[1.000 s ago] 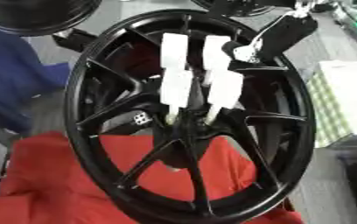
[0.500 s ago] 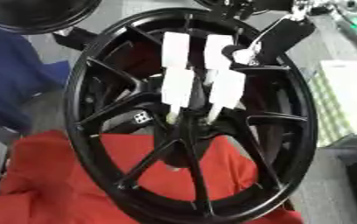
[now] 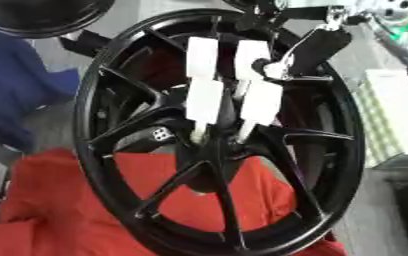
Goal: Pull the pin out of the wheel hub.
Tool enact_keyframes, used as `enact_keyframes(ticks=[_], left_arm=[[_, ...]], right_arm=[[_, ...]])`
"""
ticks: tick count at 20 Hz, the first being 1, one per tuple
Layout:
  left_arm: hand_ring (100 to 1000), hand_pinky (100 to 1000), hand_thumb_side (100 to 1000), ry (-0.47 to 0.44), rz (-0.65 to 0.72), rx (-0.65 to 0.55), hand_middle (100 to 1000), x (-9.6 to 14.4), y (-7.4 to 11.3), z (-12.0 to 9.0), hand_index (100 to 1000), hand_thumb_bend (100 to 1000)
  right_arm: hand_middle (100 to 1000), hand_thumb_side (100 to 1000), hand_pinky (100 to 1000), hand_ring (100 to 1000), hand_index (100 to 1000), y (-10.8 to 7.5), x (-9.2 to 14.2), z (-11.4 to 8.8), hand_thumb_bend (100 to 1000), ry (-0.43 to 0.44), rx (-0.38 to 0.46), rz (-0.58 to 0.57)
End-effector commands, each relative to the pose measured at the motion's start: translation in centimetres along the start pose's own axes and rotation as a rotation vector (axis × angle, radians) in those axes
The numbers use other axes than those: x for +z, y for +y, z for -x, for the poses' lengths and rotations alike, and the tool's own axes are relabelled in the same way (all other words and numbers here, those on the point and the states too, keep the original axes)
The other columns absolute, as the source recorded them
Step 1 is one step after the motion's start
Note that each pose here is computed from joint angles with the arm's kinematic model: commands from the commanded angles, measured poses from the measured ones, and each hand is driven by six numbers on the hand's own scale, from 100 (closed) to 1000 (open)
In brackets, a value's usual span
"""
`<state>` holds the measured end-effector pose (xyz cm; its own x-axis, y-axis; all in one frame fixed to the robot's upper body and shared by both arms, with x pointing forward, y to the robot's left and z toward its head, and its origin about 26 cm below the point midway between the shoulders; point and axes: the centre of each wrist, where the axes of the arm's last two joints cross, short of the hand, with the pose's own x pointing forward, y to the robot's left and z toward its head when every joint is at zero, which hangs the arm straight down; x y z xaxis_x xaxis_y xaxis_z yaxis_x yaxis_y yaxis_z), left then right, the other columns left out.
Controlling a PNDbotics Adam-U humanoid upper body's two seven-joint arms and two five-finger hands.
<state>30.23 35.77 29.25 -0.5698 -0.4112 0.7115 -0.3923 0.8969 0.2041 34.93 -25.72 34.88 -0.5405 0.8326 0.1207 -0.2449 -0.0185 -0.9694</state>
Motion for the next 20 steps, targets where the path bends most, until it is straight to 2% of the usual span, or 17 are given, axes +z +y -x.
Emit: enact_keyframes(ticks=[1,12,15,17,20], left_arm=[[751,716,687,-0.028,0.002,-0.008,807,-0.42,0.28,-0.81,850,603],[751,715,688,-0.021,-0.003,-0.002,805,-0.41,0.28,-0.65,850,599],[751,716,689,-0.019,-0.003,-0.001,805,-0.4,0.27,-0.6,850,597],[751,716,687,-0.016,-0.004,-0.001,805,-0.4,0.29,-0.53,850,599],[752,716,689,-0.015,-0.004,-0.003,806,-0.42,0.29,-0.5,850,596]], right_arm=[[888,241,897,925,906,-0.77,0.47,0.24,224,0.028,0.029,0.022],[853,236,895,922,886,-0.57,0.16,0.72,229,0.038,0.034,0.009],[780,263,888,906,837,-0.58,0.08,0.71,207,0.035,0.031,0.008],[744,318,879,891,807,-0.69,0.05,0.67,187,0.029,0.018,0.02],[692,320,876,879,758,-0.91,0.11,0.43,166,0.012,-0.003,0.046]])
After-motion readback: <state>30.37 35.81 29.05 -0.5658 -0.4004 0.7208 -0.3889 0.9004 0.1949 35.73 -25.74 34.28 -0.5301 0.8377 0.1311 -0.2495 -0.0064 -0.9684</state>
